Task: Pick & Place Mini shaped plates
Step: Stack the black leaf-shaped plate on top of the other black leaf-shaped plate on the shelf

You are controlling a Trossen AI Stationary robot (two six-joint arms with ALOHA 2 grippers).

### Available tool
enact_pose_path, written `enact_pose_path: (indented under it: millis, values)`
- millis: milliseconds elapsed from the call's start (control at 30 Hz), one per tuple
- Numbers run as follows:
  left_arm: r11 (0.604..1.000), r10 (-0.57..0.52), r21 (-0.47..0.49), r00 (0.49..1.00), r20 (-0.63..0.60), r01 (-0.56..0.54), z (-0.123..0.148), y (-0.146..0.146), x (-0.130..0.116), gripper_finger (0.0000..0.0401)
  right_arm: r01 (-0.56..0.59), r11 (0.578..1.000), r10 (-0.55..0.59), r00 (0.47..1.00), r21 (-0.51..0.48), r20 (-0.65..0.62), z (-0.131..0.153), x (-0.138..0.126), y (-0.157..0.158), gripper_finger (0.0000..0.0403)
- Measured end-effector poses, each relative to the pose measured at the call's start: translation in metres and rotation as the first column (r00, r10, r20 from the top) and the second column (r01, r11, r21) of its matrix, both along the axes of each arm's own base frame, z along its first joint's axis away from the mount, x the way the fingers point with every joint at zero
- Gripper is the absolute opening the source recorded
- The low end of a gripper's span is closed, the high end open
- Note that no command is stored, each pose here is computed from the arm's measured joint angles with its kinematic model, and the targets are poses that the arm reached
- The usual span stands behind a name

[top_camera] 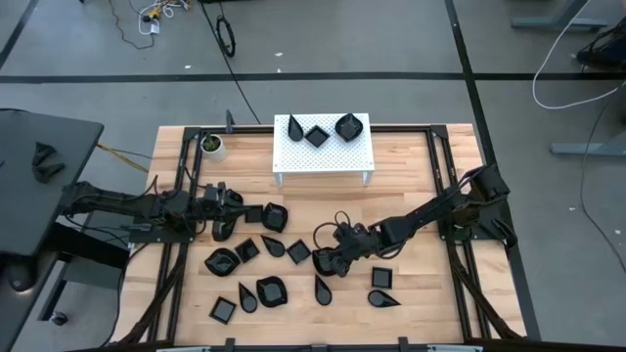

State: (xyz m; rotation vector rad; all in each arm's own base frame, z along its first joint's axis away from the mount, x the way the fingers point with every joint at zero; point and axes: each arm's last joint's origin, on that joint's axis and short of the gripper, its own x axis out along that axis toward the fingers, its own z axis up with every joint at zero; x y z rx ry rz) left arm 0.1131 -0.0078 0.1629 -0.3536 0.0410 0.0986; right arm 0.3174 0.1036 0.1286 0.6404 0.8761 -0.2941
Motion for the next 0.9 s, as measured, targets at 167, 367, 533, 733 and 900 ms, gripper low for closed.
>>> enact_pose_path:
  millis: [167, 367, 533, 733, 900]
  values:
    - [1.0, 0.0, 0.0, 1.0, 0.002, 0.0, 0.0, 0.0, 0.0, 0.0007, -0.011, 0.999, 0.011, 1.0, -0.033, 0.003, -0.002, 0.0, 0.002, 0.012]
    - [1.0, 0.0, 0.002, 1.0, 0.001, 0.0, 0.0, 0.0, 0.0, 0.0007, -0.054, 0.997, 0.054, 0.999, -0.059, 0.0, -0.002, 0.0, 0.002, 0.0026]
    - [1.0, 0.0, 0.003, 1.0, 0.0, 0.0, 0.0, 0.0, 0.0, 0.0007, -0.044, 0.999, 0.045, 0.998, -0.023, 0.051, 0.005, 0.002, 0.003, 0.001]
    - [1.0, 0.0, 0.008, 1.0, -0.003, 0.0, 0.0, 0.0, 0.0, 0.0007, 0.148, 0.988, -0.13, 0.942, -0.037, 0.308, 0.059, 0.001, -0.008, 0.0004]
    - [1.0, 0.0, 0.009, 1.0, -0.007, 0.0, -0.001, 0.0, 0.0, 0.0007, 0.471, 0.877, -0.34, 0.751, -0.097, 0.567, 0.119, -0.01, -0.043, 0.0002]
